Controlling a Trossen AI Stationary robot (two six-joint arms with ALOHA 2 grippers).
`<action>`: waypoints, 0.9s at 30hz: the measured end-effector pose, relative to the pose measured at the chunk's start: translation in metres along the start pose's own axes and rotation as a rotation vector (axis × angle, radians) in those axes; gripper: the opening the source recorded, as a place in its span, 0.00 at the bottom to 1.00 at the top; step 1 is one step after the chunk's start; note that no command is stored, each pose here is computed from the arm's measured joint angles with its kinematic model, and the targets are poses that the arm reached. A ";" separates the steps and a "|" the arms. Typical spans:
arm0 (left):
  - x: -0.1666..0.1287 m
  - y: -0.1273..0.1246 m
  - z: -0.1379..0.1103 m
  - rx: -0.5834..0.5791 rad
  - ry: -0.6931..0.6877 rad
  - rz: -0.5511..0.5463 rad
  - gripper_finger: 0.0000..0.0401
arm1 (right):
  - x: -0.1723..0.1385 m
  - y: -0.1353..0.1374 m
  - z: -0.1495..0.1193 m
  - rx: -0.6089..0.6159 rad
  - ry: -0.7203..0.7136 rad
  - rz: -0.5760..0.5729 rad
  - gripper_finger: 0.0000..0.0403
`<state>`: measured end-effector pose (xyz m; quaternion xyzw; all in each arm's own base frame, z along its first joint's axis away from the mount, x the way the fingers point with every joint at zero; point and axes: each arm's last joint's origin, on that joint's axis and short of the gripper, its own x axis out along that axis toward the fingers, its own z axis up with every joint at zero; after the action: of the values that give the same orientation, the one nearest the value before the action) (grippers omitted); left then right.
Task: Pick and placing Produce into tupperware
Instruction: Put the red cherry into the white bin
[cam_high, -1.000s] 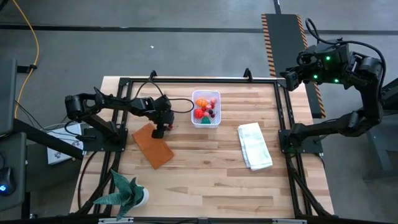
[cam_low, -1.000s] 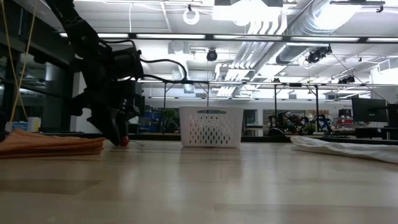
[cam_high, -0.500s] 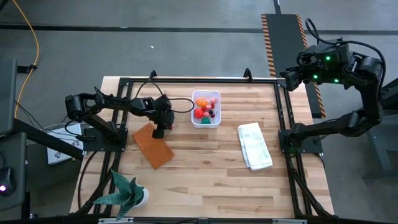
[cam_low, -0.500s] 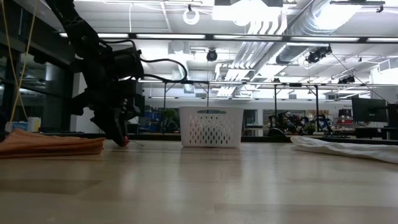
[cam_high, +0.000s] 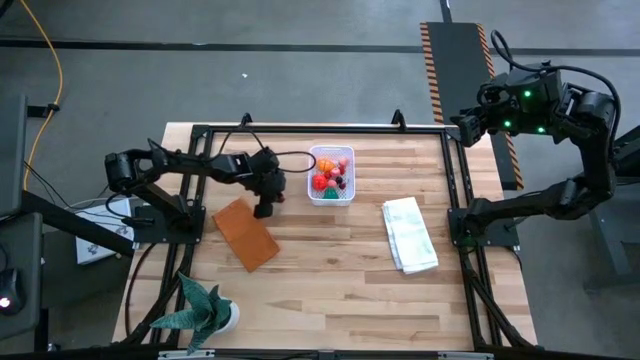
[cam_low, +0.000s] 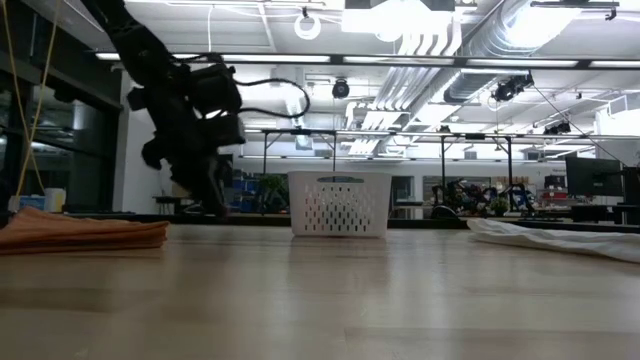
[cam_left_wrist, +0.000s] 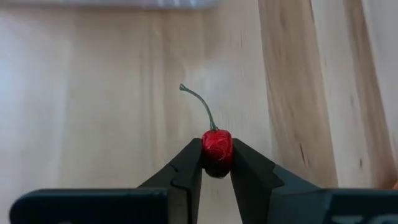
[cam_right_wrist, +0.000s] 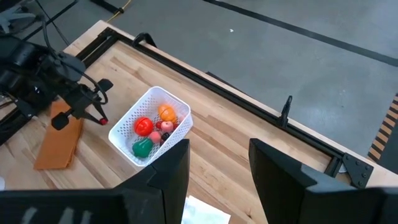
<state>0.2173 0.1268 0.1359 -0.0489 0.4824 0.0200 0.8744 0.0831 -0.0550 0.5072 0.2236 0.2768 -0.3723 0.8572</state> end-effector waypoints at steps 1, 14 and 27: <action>-0.002 0.001 0.004 -0.001 -0.005 0.002 0.17 | 0.000 0.000 0.000 -0.001 0.002 -0.001 0.39; -0.025 0.008 0.038 -0.010 0.037 0.018 0.16 | -0.008 -0.003 -0.004 -0.024 -0.018 0.007 0.39; -0.039 0.008 0.050 -0.079 0.090 -0.015 0.16 | -0.032 -0.012 -0.018 -0.012 -0.083 0.030 0.39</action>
<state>0.2380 0.1405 0.1954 -0.0879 0.5197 0.0302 0.8493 0.0505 -0.0354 0.5126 0.2070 0.2396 -0.3667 0.8748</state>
